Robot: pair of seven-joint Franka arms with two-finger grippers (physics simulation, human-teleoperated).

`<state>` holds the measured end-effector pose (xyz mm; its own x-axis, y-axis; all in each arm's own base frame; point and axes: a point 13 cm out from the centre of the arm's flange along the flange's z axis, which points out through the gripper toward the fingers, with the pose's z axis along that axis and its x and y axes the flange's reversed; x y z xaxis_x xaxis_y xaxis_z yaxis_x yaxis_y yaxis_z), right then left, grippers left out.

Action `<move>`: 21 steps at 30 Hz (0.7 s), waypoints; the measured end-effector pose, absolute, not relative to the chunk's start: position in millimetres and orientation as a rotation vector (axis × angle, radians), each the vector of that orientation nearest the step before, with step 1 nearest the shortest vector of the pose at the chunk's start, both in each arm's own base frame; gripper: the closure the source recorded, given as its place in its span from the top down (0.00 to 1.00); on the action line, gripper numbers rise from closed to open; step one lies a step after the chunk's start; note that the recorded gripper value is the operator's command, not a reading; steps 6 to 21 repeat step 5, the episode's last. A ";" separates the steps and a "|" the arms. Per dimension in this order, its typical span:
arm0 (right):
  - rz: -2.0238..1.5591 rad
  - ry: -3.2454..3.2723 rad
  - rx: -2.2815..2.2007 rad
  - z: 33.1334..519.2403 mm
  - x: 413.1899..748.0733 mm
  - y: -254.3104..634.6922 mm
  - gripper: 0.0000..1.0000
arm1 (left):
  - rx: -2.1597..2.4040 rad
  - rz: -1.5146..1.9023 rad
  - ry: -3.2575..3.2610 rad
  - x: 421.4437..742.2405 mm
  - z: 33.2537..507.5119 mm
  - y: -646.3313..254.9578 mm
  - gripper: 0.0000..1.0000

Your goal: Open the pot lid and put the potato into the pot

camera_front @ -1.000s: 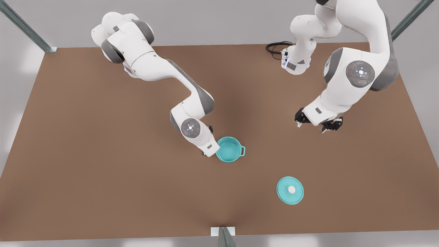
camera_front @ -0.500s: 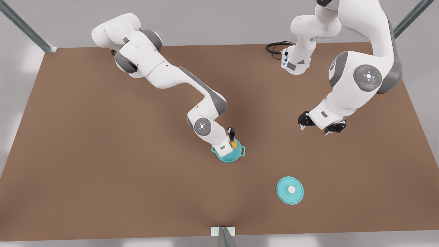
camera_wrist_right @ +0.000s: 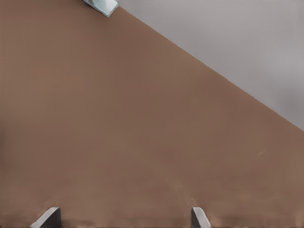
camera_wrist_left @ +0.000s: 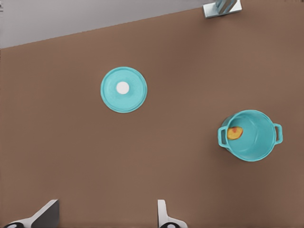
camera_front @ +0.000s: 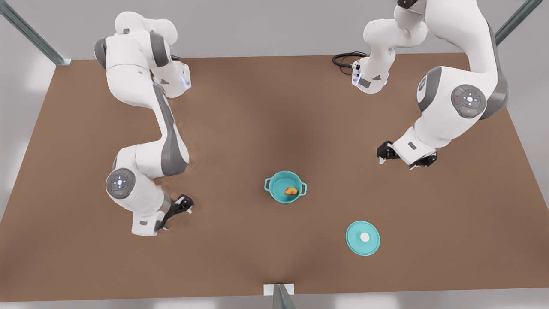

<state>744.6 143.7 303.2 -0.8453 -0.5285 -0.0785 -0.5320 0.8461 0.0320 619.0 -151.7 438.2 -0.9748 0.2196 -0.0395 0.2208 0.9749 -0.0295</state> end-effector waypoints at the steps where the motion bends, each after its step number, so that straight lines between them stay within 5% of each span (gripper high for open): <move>1: 0.096 3.055 -0.758 296.3 728.5 90.8 1.00 | 0.342 -0.053 3.087 618.9 437.8 -152.4 1.00; 5: 0.093 3.290 -0.652 272.8 655.5 17.7 1.00 | 0.333 -0.054 3.089 618.3 437.9 -154.1 1.00; 21: 0.093 3.290 -0.652 272.8 655.5 17.7 1.00 | 0.333 -0.054 3.089 618.3 437.9 -154.1 1.00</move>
